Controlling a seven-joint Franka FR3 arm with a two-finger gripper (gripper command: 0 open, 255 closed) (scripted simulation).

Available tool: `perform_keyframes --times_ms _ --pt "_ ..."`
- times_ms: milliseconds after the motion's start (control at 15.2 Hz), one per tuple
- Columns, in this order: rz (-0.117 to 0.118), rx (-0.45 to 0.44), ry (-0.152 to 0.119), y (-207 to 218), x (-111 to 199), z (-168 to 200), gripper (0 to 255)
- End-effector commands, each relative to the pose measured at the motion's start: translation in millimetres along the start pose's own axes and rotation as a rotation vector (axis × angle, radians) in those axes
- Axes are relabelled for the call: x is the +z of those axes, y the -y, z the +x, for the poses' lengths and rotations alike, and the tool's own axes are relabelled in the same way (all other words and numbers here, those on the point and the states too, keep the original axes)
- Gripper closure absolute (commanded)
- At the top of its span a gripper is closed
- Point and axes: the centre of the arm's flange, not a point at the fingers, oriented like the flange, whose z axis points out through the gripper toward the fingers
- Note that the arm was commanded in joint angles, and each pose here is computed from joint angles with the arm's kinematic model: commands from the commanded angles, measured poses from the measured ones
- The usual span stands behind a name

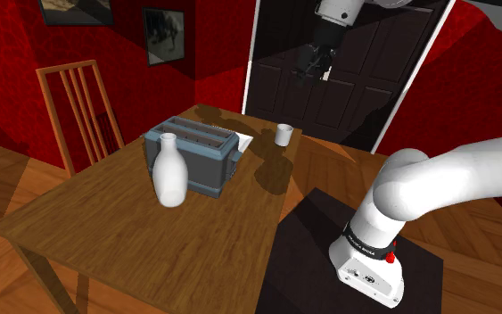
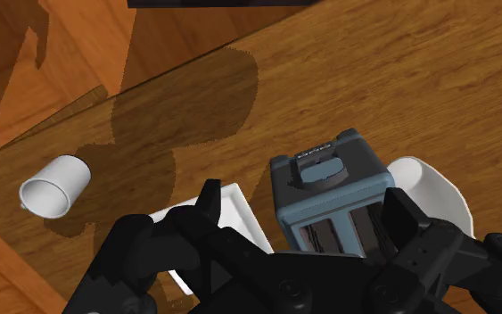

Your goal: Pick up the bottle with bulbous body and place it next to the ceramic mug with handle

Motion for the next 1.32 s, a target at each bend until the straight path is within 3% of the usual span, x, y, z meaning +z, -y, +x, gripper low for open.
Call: perform_keyframes --times_ms 0,1254 --pt "0.0 0.0 0.0 0.0 0.0 0.0 0" --pt "-0.037 -0.024 0.054 178.8 132.0 133.2 0"
